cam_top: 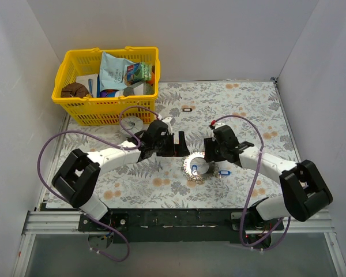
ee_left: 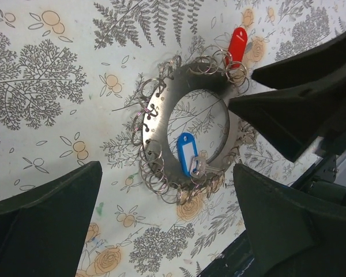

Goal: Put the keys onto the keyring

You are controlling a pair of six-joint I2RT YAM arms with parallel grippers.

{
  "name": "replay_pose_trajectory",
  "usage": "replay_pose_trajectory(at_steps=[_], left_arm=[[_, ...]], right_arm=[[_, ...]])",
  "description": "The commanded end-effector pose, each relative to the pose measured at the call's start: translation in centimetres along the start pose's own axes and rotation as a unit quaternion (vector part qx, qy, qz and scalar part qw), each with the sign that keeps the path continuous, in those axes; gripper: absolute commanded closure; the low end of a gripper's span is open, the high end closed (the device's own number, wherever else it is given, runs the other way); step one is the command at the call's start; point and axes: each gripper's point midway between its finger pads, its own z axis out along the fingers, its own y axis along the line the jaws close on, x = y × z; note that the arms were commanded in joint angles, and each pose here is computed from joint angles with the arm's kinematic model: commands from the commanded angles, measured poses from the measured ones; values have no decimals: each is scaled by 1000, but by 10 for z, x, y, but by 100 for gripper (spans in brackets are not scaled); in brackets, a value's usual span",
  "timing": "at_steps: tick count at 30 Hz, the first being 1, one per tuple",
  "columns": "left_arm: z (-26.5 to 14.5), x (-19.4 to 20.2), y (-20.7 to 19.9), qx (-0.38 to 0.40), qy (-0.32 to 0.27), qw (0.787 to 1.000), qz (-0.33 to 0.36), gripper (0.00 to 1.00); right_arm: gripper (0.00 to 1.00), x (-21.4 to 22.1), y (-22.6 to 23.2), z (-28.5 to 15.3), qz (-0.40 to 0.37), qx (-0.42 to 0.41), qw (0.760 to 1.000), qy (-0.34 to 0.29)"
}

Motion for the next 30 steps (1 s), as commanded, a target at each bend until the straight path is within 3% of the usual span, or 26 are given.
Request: replay_pose_trajectory(at_steps=[1, 13, 25, 30], left_arm=[[10, 16, -1, 17, 29, 999, -19, 2], [21, 30, -15, 77, 54, 995, -29, 3], [38, 39, -1, 44, 73, 995, -45, 12], [44, 42, 4, 32, 78, 995, -50, 19]], right_arm=[[37, -25, 9, -25, -17, -21, 998, -50], [40, 23, -2, -26, -30, -25, 999, 1], [41, 35, 8, -21, -18, -60, 998, 1], [48, 41, 13, -11, -19, -76, 997, 15]])
